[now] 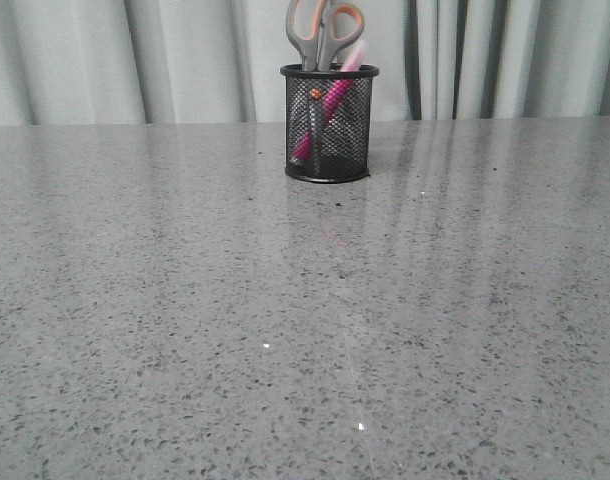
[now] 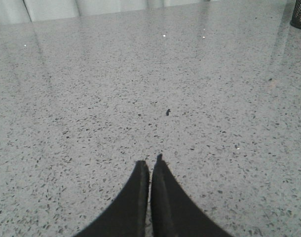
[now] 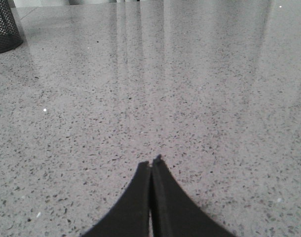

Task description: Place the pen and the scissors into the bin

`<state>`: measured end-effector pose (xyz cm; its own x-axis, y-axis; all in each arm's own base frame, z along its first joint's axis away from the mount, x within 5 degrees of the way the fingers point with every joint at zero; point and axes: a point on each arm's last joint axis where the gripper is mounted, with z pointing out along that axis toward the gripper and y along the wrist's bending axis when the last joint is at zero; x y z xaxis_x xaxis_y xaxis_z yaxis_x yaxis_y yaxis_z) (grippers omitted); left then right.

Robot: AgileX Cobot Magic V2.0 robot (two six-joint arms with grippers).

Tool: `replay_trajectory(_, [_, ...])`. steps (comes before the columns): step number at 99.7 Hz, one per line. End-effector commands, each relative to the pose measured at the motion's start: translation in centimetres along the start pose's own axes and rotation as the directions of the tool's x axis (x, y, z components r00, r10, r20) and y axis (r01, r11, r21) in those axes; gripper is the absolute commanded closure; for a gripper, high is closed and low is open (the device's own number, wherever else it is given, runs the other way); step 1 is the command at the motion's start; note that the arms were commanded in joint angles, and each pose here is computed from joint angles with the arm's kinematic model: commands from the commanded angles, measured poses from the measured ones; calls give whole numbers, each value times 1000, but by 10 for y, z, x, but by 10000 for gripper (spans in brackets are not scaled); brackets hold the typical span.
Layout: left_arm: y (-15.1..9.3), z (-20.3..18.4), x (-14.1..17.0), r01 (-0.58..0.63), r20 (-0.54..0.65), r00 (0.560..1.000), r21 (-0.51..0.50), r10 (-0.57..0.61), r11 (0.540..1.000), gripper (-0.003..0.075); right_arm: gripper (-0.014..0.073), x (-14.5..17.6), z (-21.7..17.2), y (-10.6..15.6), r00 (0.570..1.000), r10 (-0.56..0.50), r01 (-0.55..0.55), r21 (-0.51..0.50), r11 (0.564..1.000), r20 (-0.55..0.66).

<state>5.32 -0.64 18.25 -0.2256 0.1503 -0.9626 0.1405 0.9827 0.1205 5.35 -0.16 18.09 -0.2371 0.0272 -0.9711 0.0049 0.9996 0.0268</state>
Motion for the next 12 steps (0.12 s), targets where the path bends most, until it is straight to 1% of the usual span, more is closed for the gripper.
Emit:
replay_trajectory(1, [-1,2,9,17,36,999,-8,-17,1000,739,664,-1,0,0,998,3,-3,-4,1000,56])
replay_trajectory(12, [-1,2,9,17,36,999,-8,-17,1000,739,664,-1,0,0,998,3,-3,-4,1000,56])
